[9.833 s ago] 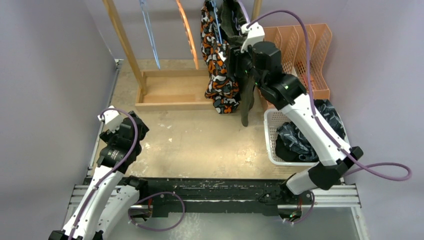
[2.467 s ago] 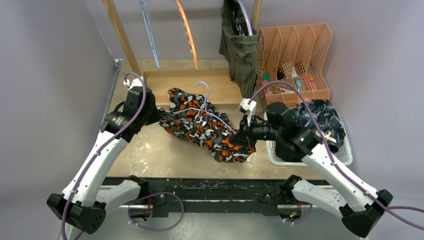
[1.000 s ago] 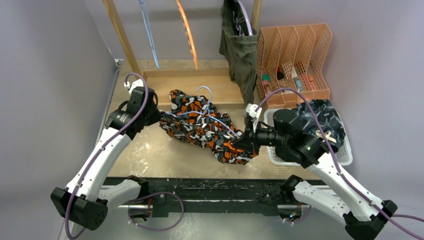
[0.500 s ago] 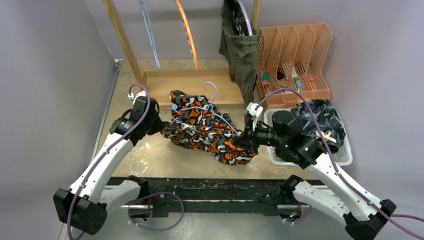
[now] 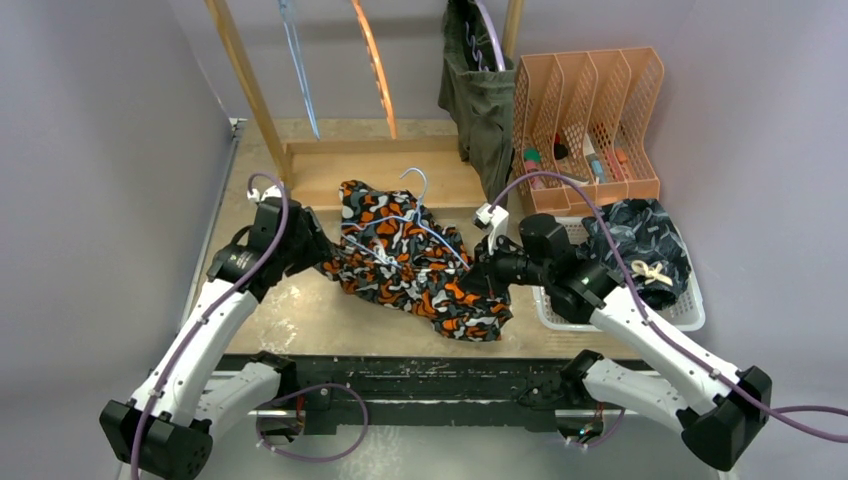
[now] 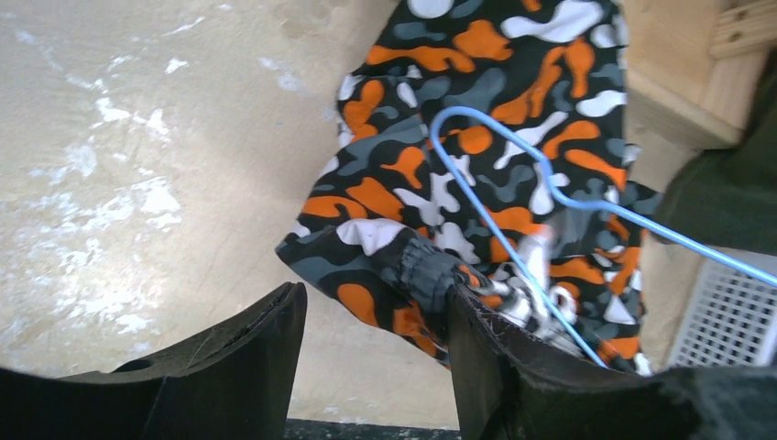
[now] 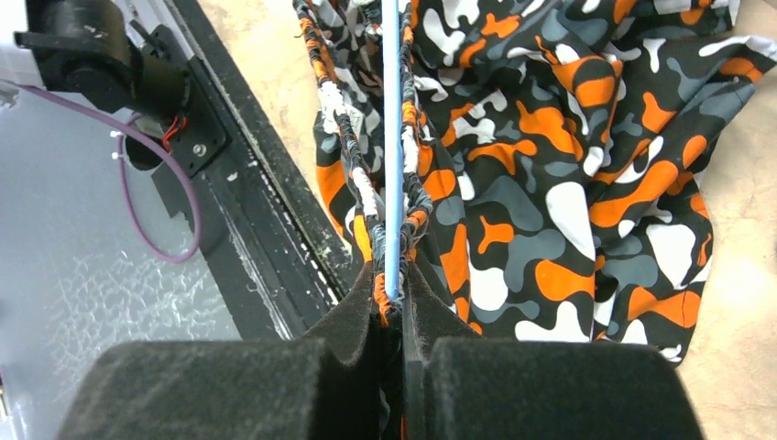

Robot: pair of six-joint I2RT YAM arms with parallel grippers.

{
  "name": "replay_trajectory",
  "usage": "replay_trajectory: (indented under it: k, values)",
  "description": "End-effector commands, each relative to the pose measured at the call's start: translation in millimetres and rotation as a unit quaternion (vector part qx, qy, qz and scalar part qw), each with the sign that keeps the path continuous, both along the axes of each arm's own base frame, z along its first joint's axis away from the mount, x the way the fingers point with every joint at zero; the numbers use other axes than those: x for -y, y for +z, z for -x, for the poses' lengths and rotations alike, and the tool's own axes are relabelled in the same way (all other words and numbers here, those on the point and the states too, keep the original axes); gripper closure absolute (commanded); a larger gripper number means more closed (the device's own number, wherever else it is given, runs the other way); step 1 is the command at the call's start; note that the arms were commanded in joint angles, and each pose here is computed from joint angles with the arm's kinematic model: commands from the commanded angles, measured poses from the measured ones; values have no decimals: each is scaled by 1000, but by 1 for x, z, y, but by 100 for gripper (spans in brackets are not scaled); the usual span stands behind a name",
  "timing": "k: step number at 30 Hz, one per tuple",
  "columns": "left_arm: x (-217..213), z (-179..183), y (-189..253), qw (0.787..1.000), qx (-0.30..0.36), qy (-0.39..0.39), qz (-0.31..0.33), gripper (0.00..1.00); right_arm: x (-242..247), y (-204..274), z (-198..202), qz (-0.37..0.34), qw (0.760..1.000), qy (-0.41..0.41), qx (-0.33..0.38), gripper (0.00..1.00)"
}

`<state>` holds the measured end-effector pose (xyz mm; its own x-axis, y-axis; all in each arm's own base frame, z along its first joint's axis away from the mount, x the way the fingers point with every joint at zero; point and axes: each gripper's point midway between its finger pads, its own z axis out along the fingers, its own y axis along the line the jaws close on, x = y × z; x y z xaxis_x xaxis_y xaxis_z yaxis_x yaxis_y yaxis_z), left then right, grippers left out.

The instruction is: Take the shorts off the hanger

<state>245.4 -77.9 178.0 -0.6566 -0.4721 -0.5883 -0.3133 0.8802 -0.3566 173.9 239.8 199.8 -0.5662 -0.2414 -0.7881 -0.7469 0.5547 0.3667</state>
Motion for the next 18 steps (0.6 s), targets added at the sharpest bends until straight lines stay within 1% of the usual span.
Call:
replay_trajectory:
  k: [1, 3, 5, 6, 8, 9, 12, 15, 16, 18]
  values:
    - [26, -25, 66, 990, 109, -28, 83, 44, -2, 2, -19, -15, 999, -49, 4, 100]
    - [48, -27, 82, 980, 132, -57, 137, 45, -8, -1, -22, -34, 997, -65, -14, 100]
    - [62, -25, 90, 972, 144, -74, 169, 45, -11, -7, -23, -42, 996, -70, -24, 100]
    - [64, -23, 90, 972, 144, -73, 169, 45, -11, -9, -24, -42, 996, -75, -24, 100]
    - [60, -18, 83, 978, 132, -63, 148, 45, -7, -12, -28, -38, 995, -92, -21, 100]
    - [61, -16, 83, 978, 133, -67, 147, 45, -9, -10, -26, -44, 995, -86, -21, 100]
    - [83, -10, 90, 968, 151, -94, 177, 46, -13, -9, -24, -56, 995, -77, -25, 100]
    - [93, 2, 80, 973, 152, -80, 151, 46, -4, -14, -35, -40, 991, -123, -22, 100]
    - [101, 6, 76, 973, 155, -81, 152, 46, -3, -15, -36, -39, 991, -128, -22, 100]
    - [127, 11, 75, 966, 167, -93, 174, 46, -7, -14, -33, -48, 991, -119, -28, 100]
